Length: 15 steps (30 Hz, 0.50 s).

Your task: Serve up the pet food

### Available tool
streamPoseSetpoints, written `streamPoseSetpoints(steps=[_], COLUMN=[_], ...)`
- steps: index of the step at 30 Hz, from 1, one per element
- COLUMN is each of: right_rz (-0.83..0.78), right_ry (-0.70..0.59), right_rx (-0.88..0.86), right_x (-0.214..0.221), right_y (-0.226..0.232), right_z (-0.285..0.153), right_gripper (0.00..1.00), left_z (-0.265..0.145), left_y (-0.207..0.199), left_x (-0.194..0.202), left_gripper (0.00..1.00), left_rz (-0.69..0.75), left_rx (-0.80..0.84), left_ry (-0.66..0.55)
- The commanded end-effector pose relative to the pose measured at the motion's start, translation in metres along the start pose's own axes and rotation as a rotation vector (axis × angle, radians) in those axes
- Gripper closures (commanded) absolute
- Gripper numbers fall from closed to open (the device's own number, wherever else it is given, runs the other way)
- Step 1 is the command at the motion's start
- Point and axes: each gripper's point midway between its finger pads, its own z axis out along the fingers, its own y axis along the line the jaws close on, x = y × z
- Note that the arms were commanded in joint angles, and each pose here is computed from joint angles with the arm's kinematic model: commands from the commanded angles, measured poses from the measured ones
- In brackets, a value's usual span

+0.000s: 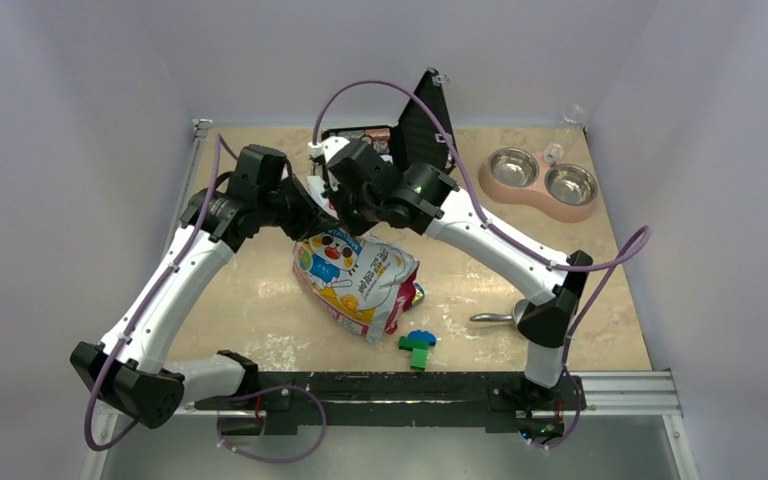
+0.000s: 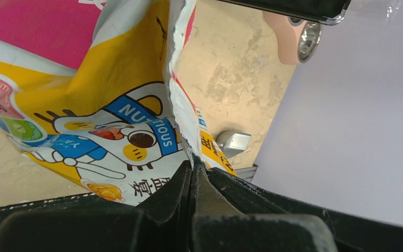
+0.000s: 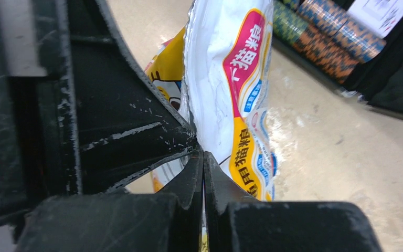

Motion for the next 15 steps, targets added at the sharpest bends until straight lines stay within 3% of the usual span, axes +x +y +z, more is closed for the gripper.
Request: streamPoseSetpoints(steps=[1,4,9,12,15], right_rz=[-0.163,-0.263,-0.281,-0.282,-0.27], right_ry=[-0.088,-0.121,-0.177,-0.195,-0.205], right_rx=[0.254,0.382,0.408,0.375,0.214], right_x=[-0.013,-0.018,-0.031,-0.035,-0.035], right_y=[-0.03,-0.038,-0.034,-0.027,0.0], right_z=[-0.012,-0.02,-0.035,-0.037,-0.039], right_gripper=[1.0,1.0,1.0,1.0,1.0], left_z=[-0.023,-0.031,-0.042,-0.047,-0.048], left_y=[0.039,0.052,0.057,0.058,0.049], left_x=[-0.013,-0.009,-0.004,-0.002,-0.002], left_gripper=[1.0,1.0,1.0,1.0,1.0], left_rz=[0.06,0.066,0.08,0.086,0.082], left_rx=[-0.231,-0.279,-0.261,-0.25,-0.185], left_ry=[-0.086,-0.086,-0.094,-0.095,-0.109])
